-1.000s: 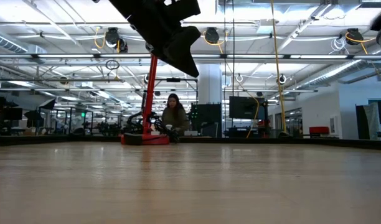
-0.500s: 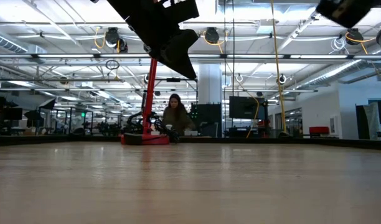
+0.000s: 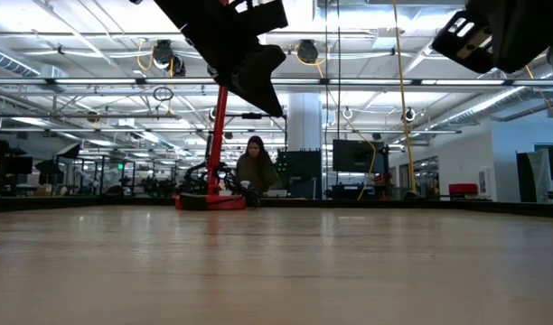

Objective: Pick & Place USB Port
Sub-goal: Adjust the bins

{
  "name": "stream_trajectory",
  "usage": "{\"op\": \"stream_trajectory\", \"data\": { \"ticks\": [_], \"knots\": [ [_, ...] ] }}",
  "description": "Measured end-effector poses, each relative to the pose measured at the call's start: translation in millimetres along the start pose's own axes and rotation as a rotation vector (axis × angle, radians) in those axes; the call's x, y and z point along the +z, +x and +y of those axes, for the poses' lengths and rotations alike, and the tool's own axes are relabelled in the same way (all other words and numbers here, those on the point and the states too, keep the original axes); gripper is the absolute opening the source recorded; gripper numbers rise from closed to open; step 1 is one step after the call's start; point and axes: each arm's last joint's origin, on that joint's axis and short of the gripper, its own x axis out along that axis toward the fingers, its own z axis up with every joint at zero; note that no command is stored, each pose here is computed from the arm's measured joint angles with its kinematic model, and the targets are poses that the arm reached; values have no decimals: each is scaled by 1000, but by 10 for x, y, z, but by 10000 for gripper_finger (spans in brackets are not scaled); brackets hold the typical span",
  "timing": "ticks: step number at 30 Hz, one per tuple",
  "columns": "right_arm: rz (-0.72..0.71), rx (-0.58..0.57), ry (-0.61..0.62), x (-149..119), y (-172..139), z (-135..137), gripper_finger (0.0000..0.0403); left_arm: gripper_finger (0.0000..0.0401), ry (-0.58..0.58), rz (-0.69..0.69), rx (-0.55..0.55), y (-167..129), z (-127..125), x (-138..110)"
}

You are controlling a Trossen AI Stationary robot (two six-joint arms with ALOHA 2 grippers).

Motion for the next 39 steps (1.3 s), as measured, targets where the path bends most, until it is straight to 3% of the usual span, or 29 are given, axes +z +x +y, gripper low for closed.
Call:
{"op": "stream_trajectory", "data": {
  "ticks": [11, 18, 23, 26, 29, 33, 39],
  "knots": [
    [14, 5, 0, -76, -30, 95, 0, 69, -6, 0, 0, 0, 0, 0],
    [-88, 79, -123, 111, -149, 223, 0, 69, -18, -1, 10, 0, 2, 1],
    [-247, -75, -315, 279, -383, 322, 0, 69, 34, -36, 171, -97, 46, 29],
    [-381, -226, -401, 335, -594, 334, 0, 69, 54, -80, 236, -323, 234, 143],
    [-454, -325, -433, 370, -751, 295, 0, 69, 3, -122, 188, -639, 541, 248],
    [-506, -373, -480, 402, -887, 274, 0, 69, -89, -182, 69, -1133, 944, 268],
    [-526, -436, -558, 452, -825, 170, 0, 69, -191, -297, -188, -1648, 1249, -22]
  ]
}}
